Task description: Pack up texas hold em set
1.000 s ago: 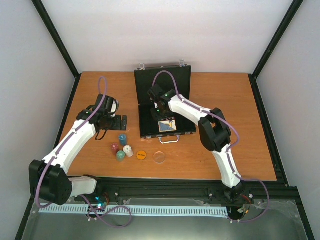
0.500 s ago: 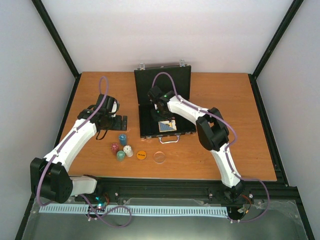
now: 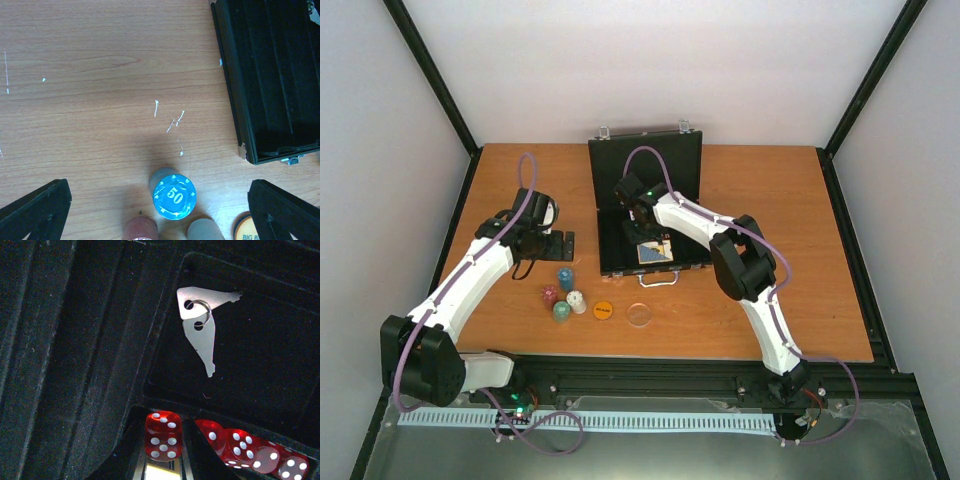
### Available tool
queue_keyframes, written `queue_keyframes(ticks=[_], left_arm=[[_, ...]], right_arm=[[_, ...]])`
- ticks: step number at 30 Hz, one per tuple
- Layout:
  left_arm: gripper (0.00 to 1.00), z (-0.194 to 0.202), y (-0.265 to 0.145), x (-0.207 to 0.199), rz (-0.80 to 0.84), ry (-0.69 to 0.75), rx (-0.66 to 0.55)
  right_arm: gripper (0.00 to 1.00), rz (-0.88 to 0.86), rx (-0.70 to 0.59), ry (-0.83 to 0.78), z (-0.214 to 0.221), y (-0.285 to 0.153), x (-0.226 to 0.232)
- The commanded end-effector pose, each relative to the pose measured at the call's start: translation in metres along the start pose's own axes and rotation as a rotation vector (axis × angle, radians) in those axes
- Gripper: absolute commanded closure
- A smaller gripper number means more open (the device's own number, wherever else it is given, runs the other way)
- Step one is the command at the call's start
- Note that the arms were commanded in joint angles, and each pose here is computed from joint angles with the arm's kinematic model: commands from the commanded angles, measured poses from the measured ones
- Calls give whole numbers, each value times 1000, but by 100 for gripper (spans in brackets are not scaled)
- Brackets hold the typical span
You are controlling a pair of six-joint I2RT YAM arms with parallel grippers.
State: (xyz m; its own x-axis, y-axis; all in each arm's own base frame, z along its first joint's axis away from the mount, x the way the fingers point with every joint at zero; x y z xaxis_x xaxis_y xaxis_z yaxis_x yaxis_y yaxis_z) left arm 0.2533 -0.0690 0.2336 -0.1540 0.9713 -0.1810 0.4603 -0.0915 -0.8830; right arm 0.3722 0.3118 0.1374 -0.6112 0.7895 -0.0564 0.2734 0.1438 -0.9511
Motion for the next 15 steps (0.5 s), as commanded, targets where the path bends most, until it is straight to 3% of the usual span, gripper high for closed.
queue_keyframes(ticks=[1,5,15], left_arm=[[0,-8,-6,-4,17,-2,-35],[0,-9,-5,-5,19,-5,-36],[0,-9,-6,-5,21,-7,-40]], right_arm=[[87,25,-3,-15,1,-8,-6],[78,18,-35,-20,-3,-22,-6],[75,3,-70,-19,-5,-60,-8]])
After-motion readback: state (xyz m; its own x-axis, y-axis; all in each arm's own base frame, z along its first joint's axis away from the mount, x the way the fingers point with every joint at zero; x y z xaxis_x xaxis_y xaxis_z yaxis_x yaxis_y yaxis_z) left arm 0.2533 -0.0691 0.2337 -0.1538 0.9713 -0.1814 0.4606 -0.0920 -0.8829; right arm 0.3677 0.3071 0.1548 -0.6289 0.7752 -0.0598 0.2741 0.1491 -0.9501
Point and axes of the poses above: each gripper's point midway between its finger pads, its own y axis out along the fingers, its own x axis along the line the jaws close on, z = x × y, the point moved 10 cm from there along -y, back along the fingers, and after that the axes turned 13 degrees about -y, right-handed, at the moved point
